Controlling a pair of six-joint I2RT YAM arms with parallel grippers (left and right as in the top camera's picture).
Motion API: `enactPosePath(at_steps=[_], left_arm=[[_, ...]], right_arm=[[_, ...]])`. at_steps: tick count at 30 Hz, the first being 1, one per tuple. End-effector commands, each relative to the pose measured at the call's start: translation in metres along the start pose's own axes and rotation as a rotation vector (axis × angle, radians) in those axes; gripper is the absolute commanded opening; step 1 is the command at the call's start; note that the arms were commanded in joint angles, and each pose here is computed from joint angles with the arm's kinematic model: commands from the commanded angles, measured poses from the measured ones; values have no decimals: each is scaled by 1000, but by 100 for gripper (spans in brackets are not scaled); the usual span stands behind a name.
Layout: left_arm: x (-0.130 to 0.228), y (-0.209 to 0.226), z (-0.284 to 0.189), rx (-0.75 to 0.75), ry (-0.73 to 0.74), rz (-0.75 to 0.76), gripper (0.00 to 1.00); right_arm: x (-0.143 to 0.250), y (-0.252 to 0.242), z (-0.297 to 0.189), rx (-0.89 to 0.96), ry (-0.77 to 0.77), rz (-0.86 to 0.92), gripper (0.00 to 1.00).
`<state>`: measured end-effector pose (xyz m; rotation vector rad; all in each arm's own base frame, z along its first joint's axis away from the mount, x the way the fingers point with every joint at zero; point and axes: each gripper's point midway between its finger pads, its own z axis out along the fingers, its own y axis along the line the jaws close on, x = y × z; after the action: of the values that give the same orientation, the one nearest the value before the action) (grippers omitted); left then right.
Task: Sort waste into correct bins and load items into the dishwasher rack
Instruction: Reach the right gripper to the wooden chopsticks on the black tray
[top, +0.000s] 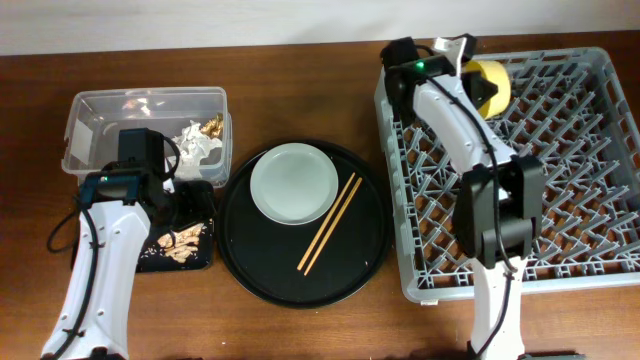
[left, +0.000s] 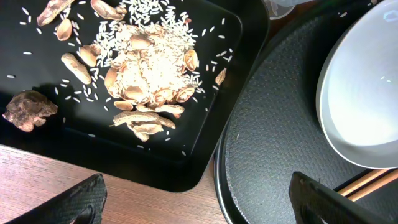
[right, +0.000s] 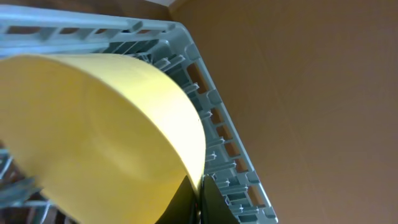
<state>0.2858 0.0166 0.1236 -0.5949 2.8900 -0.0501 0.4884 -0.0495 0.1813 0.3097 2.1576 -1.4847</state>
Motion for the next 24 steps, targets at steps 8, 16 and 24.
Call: enactPosePath(at_steps=[8, 16, 24], left_arm=[[-2, 0, -5, 4, -21, -12, 93], [0, 1, -5, 0, -12, -11, 98], [3, 7, -5, -30, -4, -11, 99]], right_arm=[[19, 0, -61, -438, 146, 87, 43], [32, -65, -169, -1086, 190, 107, 84], [115, -11, -260, -1327, 476, -88, 86]])
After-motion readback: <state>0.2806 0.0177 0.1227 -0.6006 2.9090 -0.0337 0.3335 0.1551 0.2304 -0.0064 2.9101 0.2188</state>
